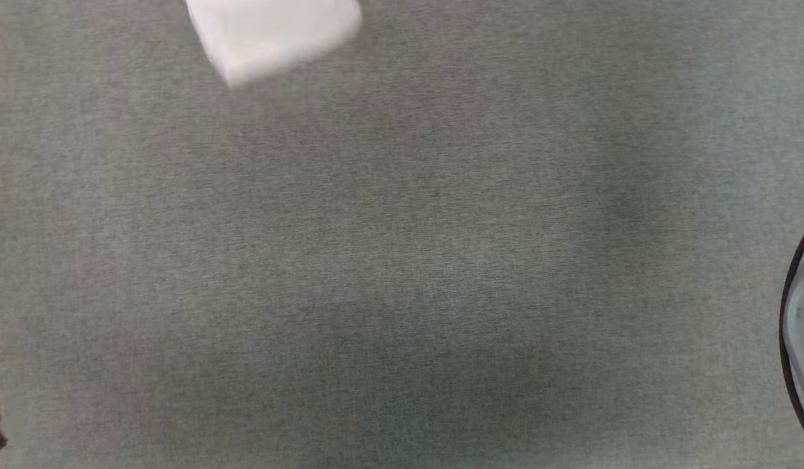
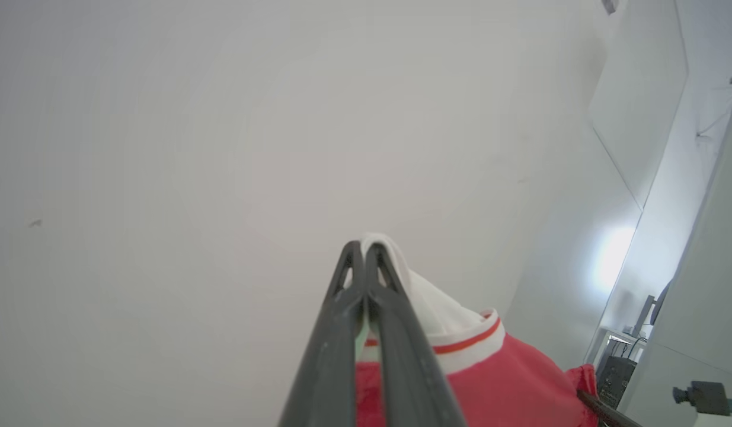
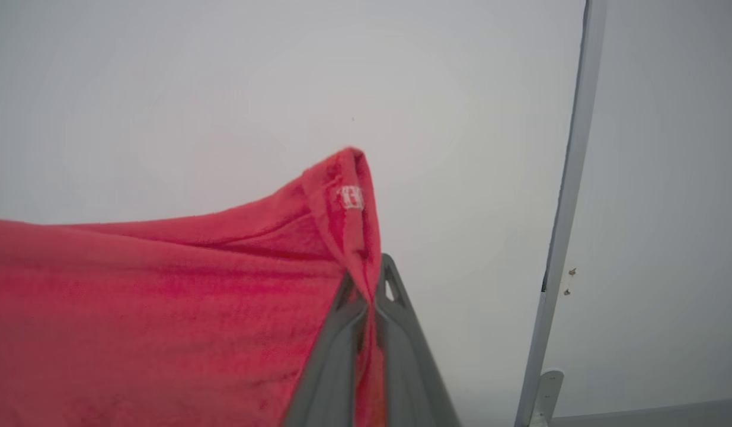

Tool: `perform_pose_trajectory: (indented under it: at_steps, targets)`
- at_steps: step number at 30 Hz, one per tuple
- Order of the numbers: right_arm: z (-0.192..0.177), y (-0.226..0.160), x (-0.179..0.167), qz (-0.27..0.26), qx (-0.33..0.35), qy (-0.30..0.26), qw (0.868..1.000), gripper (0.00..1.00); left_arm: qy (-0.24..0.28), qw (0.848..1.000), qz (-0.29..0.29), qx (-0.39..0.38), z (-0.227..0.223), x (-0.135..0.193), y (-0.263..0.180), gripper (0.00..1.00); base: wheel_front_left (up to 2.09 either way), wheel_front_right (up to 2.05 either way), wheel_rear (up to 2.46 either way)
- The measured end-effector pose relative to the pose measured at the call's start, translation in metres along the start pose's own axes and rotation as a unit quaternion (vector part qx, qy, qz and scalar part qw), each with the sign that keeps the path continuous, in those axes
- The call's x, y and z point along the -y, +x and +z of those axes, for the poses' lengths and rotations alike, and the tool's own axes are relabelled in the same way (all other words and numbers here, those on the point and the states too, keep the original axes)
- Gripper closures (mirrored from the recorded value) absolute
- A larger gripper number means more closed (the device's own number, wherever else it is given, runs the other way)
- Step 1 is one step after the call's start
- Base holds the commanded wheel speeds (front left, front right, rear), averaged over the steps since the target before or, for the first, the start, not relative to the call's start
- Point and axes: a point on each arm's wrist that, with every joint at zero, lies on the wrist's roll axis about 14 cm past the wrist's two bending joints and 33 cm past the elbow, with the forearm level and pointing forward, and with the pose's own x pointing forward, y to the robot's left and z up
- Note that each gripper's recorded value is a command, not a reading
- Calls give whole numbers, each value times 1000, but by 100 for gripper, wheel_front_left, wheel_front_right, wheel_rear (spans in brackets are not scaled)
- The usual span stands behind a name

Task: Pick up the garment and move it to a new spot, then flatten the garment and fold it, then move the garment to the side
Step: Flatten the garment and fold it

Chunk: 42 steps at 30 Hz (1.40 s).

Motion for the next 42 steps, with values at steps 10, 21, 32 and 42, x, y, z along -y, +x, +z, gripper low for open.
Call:
perform_pose_trajectory:
  at_steps: [10,21,32,42]
  targets:
    - [-57,-14,0,1,-68,-25,997,100,-74,996,28,-50,-47,-10,-34,100,0,0,0]
    - [-184,-109,9,33,-216,-37,975,100,-197,948,91,-234,-165,9,-202,100,0,0,0]
    - [-217,-228,21,35,-300,14,953,100,-270,901,155,-302,-179,56,-331,100,0,0,0]
    - [-218,-303,24,19,-354,35,934,100,-275,884,172,-338,-168,79,-380,100,0,0,0]
